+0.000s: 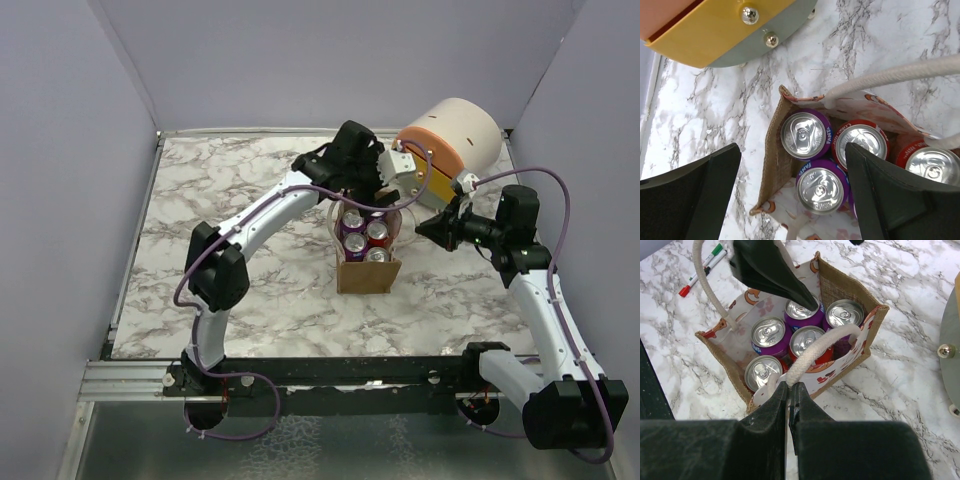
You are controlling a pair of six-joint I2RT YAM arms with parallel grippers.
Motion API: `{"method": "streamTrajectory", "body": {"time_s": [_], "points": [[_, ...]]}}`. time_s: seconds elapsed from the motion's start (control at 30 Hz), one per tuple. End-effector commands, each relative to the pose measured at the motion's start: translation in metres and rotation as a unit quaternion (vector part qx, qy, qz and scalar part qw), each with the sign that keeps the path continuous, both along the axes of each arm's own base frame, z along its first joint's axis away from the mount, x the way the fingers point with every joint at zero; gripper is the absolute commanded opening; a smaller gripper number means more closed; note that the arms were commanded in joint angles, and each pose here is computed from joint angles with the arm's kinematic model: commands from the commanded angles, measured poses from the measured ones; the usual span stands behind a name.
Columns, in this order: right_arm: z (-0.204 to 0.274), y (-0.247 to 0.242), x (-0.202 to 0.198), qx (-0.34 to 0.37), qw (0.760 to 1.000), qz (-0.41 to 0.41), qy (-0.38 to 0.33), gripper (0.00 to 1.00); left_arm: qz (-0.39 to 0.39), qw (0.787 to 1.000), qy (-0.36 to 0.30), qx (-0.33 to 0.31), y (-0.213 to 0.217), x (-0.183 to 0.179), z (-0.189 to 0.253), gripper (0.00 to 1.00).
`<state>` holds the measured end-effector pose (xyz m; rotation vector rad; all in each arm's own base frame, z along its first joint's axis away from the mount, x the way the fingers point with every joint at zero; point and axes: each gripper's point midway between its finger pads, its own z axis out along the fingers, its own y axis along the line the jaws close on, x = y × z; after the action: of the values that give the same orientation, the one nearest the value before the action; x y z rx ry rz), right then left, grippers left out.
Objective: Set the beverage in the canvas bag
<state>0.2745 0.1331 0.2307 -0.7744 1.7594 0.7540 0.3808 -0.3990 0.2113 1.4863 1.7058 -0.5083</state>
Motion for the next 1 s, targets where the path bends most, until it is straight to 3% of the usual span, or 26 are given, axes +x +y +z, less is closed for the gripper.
{"method": "streamTrajectory", "body": {"time_s": [0.0,0.3,0.5,0.83,0.97], "points": [[0.008,0.003,0.000,0.012,1.000,0.012,-0.005,0.01,0.002,0.999,-0.031,-0.045,0.009,-0.013,0.049,0.88],[0.010,0.003,0.009,0.010,1.000,0.017,-0.003,0.03,0.057,0.995,-0.067,-0.056,0.060,-0.013,0.079,0.92],[0.013,0.011,0.017,0.028,0.999,0.042,0.020,0.04,0.135,0.981,-0.090,-0.104,0.119,-0.001,0.106,0.96],[0.021,0.034,0.027,0.029,0.995,0.088,0.044,0.12,0.290,0.939,-0.128,-0.136,0.224,0.017,0.133,0.99],[0.027,0.038,0.024,0.013,0.995,0.092,0.034,0.22,0.350,0.916,-0.120,-0.157,0.265,0.019,0.131,0.99]]}}
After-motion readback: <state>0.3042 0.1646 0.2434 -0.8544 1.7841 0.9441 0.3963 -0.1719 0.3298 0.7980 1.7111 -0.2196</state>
